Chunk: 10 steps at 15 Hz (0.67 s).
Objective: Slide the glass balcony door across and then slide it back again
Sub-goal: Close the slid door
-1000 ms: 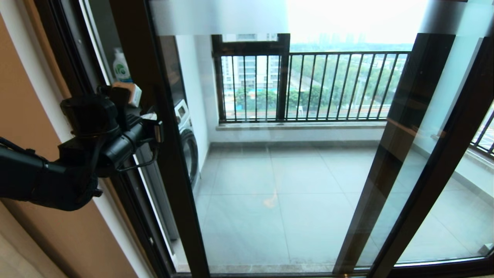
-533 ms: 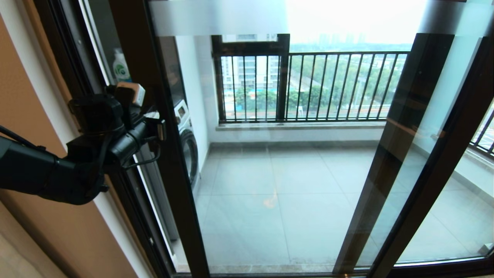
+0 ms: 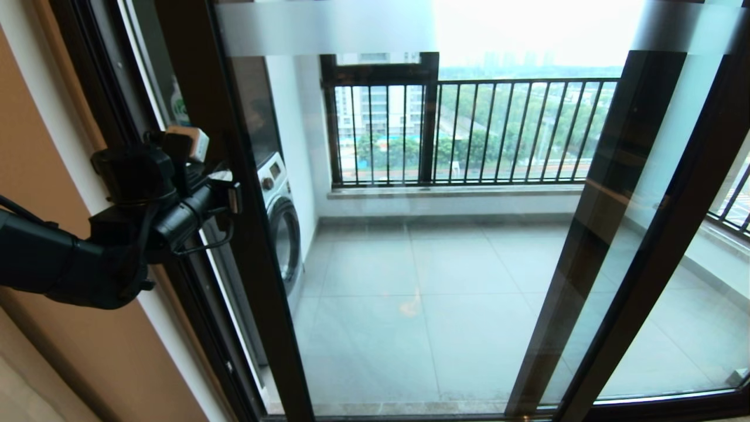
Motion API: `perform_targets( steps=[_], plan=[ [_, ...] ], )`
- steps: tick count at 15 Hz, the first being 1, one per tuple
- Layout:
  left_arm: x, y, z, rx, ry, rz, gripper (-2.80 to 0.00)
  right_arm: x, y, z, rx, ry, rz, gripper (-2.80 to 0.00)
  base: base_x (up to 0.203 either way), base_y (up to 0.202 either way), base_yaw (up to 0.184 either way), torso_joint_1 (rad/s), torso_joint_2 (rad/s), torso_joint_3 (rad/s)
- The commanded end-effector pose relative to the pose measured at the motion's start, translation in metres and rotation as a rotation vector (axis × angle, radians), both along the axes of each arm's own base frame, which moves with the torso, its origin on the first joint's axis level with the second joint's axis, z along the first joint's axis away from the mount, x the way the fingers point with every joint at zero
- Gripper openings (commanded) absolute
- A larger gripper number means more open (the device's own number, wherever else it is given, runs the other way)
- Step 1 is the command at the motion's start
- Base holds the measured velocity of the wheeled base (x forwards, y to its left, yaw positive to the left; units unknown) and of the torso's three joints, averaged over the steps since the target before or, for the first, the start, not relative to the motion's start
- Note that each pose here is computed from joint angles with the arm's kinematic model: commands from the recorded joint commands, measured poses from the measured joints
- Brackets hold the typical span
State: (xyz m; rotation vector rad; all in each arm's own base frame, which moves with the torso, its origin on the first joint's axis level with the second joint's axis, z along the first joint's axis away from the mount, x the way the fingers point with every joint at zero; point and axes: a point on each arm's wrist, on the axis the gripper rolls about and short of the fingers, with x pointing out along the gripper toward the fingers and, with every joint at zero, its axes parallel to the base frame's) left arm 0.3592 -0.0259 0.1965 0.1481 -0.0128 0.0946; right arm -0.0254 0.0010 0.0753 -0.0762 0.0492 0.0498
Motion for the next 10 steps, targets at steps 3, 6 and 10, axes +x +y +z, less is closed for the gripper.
perform_targets(
  steps=[3, 6, 10],
  plan=[
    [0.001, 0.008, -0.003, 0.001, 0.005, 0.028, -2.80, 0.000, 0.000, 0.000, -0.001, 0.001, 0.000, -2.80, 0.000, 0.000, 0.000, 0.000, 0.00, 0.000],
    [0.002, 0.021, -0.008, 0.001, 0.023, 0.064, -2.80, 0.000, 0.000, 0.000, -0.001, 0.002, 0.000, -2.80, 0.000, 0.000, 0.000, 0.000, 0.00, 0.000],
    [0.000, 0.036, -0.007, -0.001, 0.021, 0.077, -2.80, 0.000, 0.000, 0.000, -0.001, 0.001, 0.001, -2.80, 0.000, 0.000, 0.000, 0.000, 0.00, 0.000]
  ],
)
